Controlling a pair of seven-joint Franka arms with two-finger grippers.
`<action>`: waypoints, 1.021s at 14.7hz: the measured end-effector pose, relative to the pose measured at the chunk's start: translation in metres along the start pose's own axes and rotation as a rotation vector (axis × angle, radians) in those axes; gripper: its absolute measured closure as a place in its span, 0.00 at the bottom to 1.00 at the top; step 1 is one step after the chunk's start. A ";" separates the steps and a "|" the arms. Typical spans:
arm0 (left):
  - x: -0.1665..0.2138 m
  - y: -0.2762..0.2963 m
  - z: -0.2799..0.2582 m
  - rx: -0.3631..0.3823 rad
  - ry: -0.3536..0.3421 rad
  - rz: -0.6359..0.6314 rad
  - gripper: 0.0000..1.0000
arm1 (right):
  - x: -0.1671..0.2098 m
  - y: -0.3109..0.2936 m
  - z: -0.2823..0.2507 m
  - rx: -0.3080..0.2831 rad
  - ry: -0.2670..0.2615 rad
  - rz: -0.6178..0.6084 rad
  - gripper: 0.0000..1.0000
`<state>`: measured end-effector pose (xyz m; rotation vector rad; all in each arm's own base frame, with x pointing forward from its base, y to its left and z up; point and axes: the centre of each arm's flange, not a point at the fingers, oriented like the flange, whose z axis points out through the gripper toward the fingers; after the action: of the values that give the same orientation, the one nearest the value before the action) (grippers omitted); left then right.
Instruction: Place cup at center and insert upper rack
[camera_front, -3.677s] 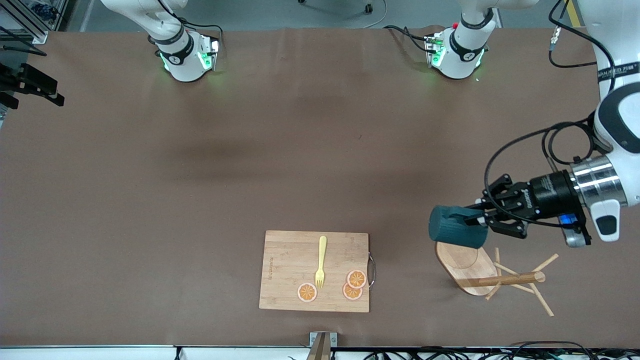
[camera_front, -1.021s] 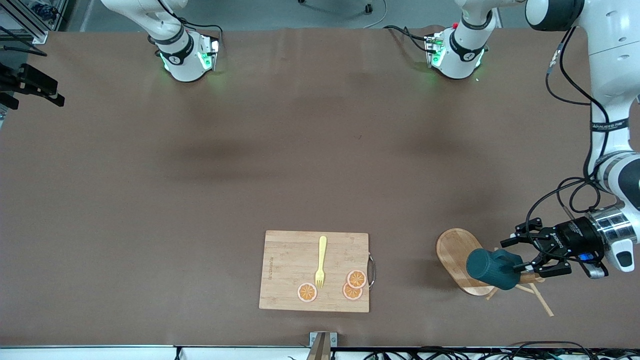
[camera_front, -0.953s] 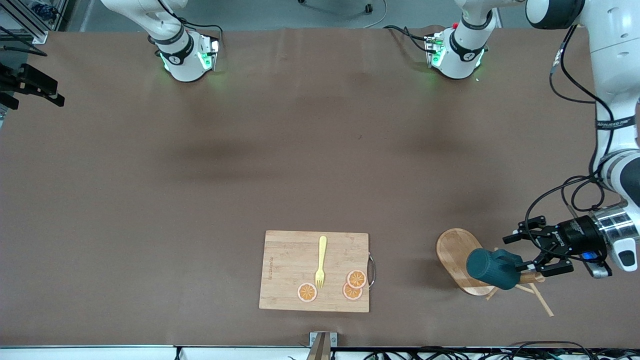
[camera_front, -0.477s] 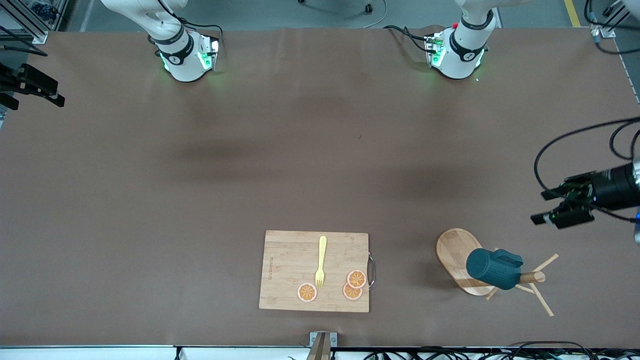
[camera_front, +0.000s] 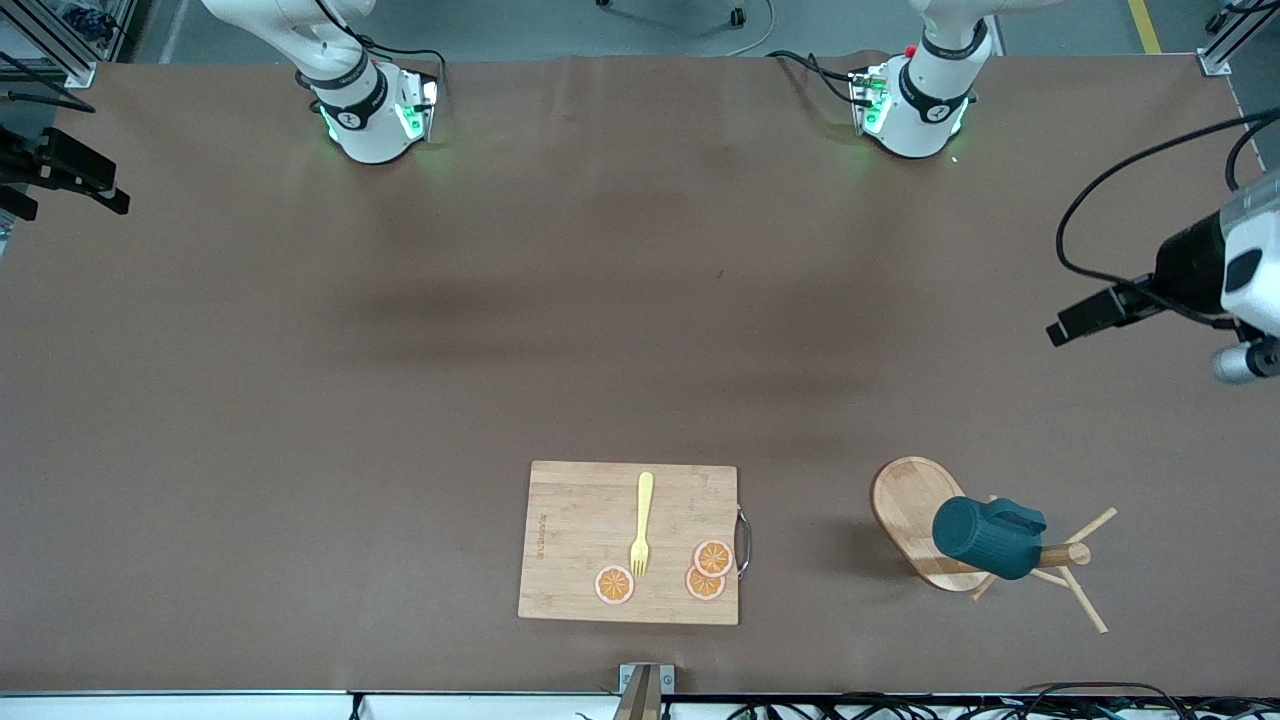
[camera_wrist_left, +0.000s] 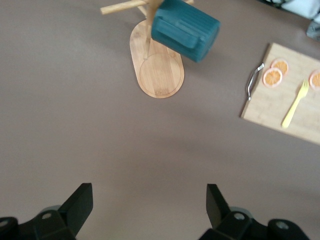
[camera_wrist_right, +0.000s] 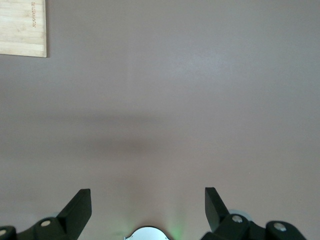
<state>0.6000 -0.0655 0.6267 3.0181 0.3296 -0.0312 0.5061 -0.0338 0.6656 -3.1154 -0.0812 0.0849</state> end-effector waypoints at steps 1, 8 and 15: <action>-0.009 0.004 -0.005 0.024 0.003 0.046 0.00 | 0.000 0.000 0.000 0.000 0.000 0.000 0.00; -0.088 0.002 -0.012 0.107 0.010 0.147 0.00 | 0.000 0.002 0.000 0.000 -0.001 0.007 0.00; -0.116 0.004 -0.008 0.110 0.044 0.250 0.00 | -0.001 0.002 0.000 0.000 -0.003 0.042 0.00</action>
<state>0.4880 -0.0937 0.6392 3.1480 -0.0491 0.0381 0.5056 -0.0358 0.6652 -3.1175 -0.0159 0.0910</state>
